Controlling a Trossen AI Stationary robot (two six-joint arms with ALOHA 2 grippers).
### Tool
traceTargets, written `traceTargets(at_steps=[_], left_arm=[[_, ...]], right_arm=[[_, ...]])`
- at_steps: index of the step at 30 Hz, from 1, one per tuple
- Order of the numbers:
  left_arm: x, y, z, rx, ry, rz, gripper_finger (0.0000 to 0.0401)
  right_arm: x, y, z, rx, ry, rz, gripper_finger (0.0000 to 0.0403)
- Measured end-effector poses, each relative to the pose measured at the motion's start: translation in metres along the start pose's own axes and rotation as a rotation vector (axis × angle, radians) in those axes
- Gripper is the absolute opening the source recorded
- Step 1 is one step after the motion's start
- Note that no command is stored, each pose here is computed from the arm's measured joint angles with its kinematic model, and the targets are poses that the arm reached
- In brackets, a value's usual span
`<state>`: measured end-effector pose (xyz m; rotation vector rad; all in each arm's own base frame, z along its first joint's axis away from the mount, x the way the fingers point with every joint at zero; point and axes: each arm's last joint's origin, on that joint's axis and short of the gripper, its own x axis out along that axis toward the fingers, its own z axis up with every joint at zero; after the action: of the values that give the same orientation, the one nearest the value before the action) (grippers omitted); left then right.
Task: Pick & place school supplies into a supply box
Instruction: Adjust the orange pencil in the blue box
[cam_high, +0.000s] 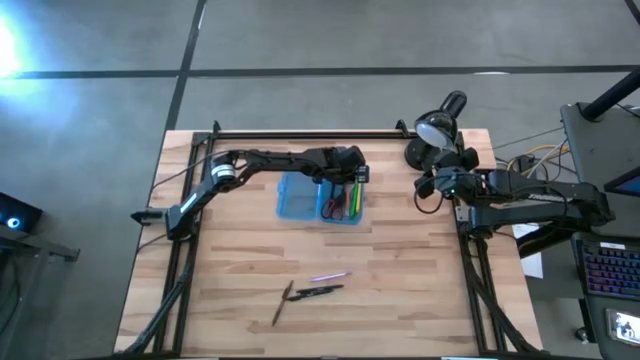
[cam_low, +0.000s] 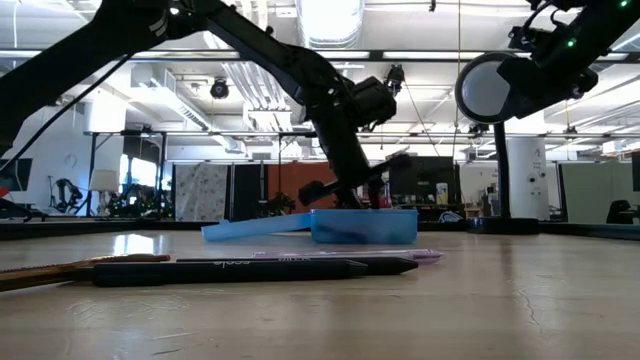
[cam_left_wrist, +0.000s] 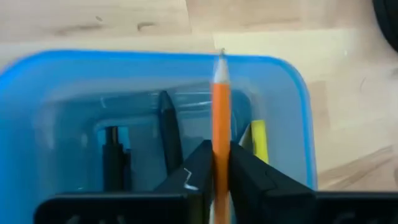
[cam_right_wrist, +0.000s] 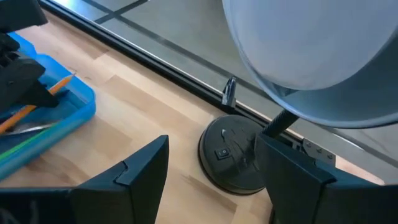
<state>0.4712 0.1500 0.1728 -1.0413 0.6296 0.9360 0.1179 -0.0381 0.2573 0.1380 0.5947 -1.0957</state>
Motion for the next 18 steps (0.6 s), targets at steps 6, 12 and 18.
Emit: traceTargets(at_steps=[6, 12, 18], left_arm=[[-0.022, 0.002, 0.002, -0.054, 0.023, 0.063, 0.0012], [-0.028, 0.000, -0.009, -0.087, 0.020, 0.108, 0.0014], [-0.030, -0.002, -0.015, -0.112, 0.015, 0.110, 0.0019]], right_arm=[[-0.002, -0.001, 0.004, 0.018, -0.013, 0.003, 0.0231], [-0.002, -0.001, 0.004, 0.018, -0.016, -0.001, 0.0231], [-0.002, -0.001, 0.004, 0.017, -0.016, -0.002, 0.0231]])
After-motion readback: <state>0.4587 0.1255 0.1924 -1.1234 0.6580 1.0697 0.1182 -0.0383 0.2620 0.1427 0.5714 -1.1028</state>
